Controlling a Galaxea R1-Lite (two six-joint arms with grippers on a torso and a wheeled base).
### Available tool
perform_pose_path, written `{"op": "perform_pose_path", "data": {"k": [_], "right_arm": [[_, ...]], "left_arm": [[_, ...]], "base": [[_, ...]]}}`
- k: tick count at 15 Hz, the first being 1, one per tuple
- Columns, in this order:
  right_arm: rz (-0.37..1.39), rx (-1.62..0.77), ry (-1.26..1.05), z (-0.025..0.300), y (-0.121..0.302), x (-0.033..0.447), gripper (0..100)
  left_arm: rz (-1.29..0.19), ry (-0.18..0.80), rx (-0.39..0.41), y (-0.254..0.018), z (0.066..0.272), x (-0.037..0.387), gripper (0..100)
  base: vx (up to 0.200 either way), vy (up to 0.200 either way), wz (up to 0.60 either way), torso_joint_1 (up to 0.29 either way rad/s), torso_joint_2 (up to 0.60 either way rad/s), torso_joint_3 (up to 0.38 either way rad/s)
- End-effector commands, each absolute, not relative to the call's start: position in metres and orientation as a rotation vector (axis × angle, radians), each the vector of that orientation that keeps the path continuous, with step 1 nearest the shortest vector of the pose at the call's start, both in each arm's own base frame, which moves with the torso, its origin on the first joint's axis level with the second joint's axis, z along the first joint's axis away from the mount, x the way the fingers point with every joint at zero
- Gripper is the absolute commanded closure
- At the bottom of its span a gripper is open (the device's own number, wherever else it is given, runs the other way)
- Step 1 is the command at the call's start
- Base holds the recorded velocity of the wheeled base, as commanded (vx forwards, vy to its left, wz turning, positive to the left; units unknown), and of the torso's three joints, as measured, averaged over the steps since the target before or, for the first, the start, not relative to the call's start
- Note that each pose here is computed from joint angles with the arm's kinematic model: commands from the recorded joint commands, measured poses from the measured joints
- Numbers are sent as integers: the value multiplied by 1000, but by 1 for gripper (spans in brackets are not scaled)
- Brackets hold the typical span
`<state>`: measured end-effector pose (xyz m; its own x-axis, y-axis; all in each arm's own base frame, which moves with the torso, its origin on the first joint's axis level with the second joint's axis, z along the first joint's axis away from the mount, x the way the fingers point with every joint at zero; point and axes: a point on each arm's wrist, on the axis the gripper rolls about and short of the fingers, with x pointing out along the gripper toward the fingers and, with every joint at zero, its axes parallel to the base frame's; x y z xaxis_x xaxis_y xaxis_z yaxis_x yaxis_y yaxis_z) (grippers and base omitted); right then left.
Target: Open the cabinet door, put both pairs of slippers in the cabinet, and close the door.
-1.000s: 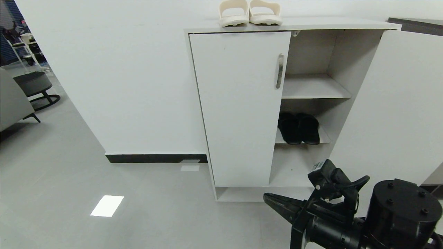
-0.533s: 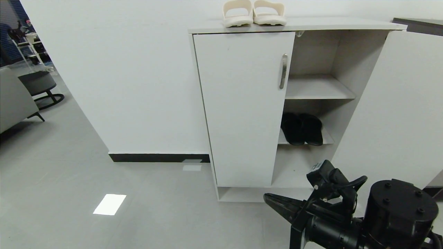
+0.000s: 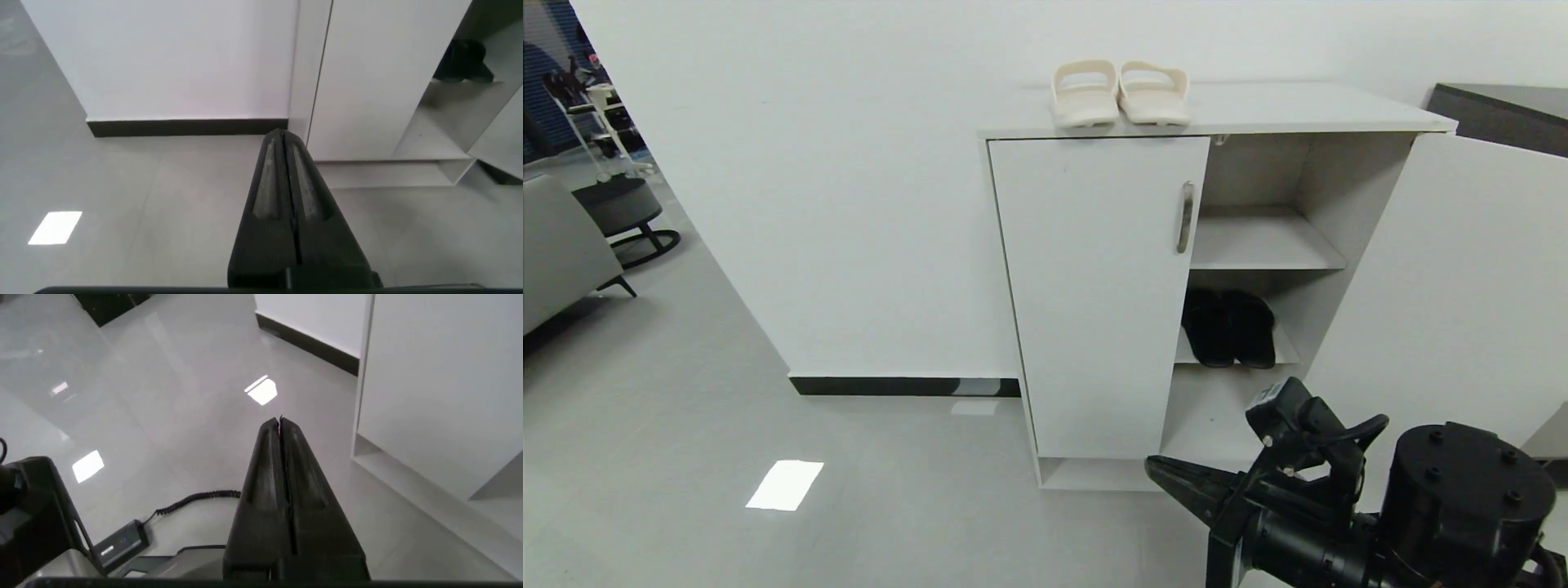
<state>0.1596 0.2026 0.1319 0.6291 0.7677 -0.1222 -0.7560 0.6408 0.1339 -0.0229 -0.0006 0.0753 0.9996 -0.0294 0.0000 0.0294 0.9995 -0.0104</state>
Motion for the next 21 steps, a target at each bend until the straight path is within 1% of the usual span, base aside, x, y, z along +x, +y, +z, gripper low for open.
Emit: {"op": "perform_pose_path", "data": {"k": [1,12,21], "right_arm": [[873,72,174,132,203,160,100],[873,69,181,131,203,160,100],[866,59,208,124,208,165,100]], "left_arm": [[-29,2,-11,-1,75,-23,100],[-29,2,-11,-1,75,-23,100],[-29,2,-5,-1,75,-23,100]], "base": [[0,0,0,168,-471,-286],[0,0,0,199,-481,-282],[0,0,0,246,-536,-290]]}}
